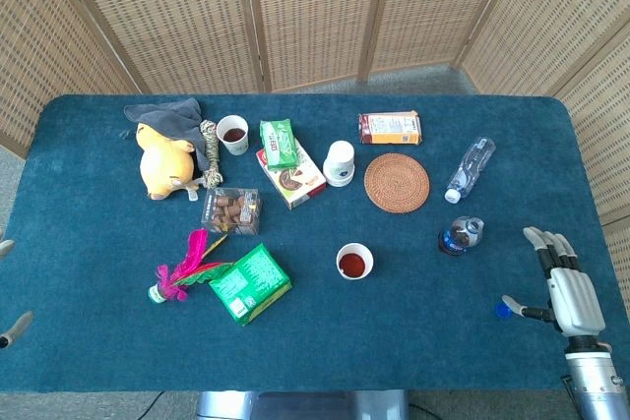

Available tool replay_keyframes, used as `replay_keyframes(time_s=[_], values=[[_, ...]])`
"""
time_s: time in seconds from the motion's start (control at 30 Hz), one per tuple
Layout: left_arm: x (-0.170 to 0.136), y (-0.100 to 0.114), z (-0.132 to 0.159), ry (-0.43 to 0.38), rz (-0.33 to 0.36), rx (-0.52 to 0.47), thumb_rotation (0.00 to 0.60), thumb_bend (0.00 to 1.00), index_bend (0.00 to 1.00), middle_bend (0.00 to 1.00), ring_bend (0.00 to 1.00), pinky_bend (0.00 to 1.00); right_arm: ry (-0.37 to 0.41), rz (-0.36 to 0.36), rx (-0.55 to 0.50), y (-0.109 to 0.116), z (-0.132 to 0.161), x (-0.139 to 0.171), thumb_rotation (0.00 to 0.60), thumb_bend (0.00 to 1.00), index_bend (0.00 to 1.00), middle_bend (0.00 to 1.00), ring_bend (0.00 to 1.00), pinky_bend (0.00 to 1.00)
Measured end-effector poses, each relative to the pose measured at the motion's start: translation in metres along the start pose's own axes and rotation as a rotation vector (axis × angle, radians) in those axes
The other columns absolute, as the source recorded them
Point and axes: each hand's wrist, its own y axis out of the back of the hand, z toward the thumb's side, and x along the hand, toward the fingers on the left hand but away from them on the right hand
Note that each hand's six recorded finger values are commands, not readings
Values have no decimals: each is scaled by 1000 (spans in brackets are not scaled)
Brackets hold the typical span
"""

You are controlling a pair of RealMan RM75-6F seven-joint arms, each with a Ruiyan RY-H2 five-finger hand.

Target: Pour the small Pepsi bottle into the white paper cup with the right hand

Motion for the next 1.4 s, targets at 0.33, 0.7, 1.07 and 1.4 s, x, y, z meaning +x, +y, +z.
replay_keyframes(time_s=[0.33,0.7,1.07,1.4], values=[[2,-1,-1,5,-2,-1,600,334,0,0,0,0,-22,25,-14,-7,-5,-4,600,0,0,0,0,0],[2,4,-6,16,9,-18,600,333,0,0,0,0,-83,93,-110,-27,-22,-25,600,0,0,0,0,0],[2,4,-6,25,11,-18,600,333,0,0,0,0,-129,139,-209,-46,-29,-54,600,0,0,0,0,0],[2,4,-6,27,6,-16,600,333,0,0,0,0,-115,133,-258,-49,-18,-76,599,0,0,0,0,0]])
